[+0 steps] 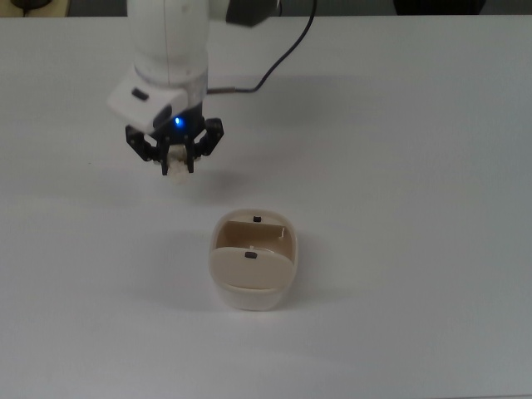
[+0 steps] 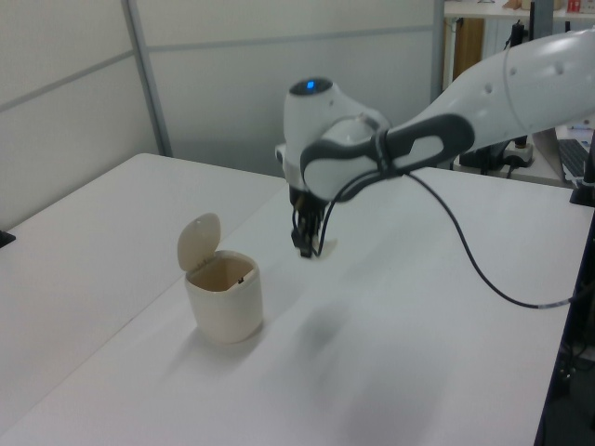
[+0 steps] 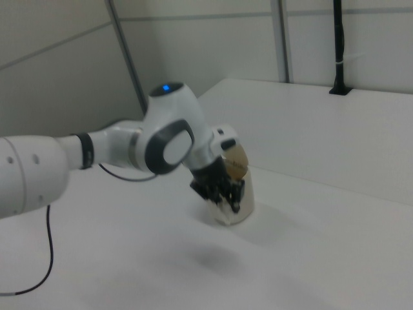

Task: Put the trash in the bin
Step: 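Lift the paper ball and carry it over the cream bin opening, then open the gripper to drop the paper ball into the bin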

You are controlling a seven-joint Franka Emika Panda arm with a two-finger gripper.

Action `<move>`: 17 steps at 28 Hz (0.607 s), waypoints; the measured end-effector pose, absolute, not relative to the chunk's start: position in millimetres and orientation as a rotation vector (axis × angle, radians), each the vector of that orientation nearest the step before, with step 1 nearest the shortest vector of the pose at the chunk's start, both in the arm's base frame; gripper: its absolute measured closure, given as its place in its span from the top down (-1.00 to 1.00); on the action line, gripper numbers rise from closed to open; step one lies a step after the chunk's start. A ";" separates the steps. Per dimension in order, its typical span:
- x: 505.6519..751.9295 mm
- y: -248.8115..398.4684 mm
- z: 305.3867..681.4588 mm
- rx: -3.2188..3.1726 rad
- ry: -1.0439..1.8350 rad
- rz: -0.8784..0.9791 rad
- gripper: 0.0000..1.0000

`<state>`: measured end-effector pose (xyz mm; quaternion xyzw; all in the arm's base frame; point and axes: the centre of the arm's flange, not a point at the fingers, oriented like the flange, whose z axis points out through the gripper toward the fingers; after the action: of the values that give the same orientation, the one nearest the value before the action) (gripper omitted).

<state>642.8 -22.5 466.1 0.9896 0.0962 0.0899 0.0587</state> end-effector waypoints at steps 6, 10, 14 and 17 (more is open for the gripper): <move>650.3 1.0 519.2 3.020 0.299 0.499 -0.22; 661.3 19.9 519.4 3.006 0.329 0.643 -0.12; 678.2 39.1 499.9 2.974 0.366 0.778 -0.05; 688.6 50.6 481.9 2.958 0.375 0.849 -0.03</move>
<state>688.6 50.6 481.9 0.9539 0.1210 0.2739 0.0205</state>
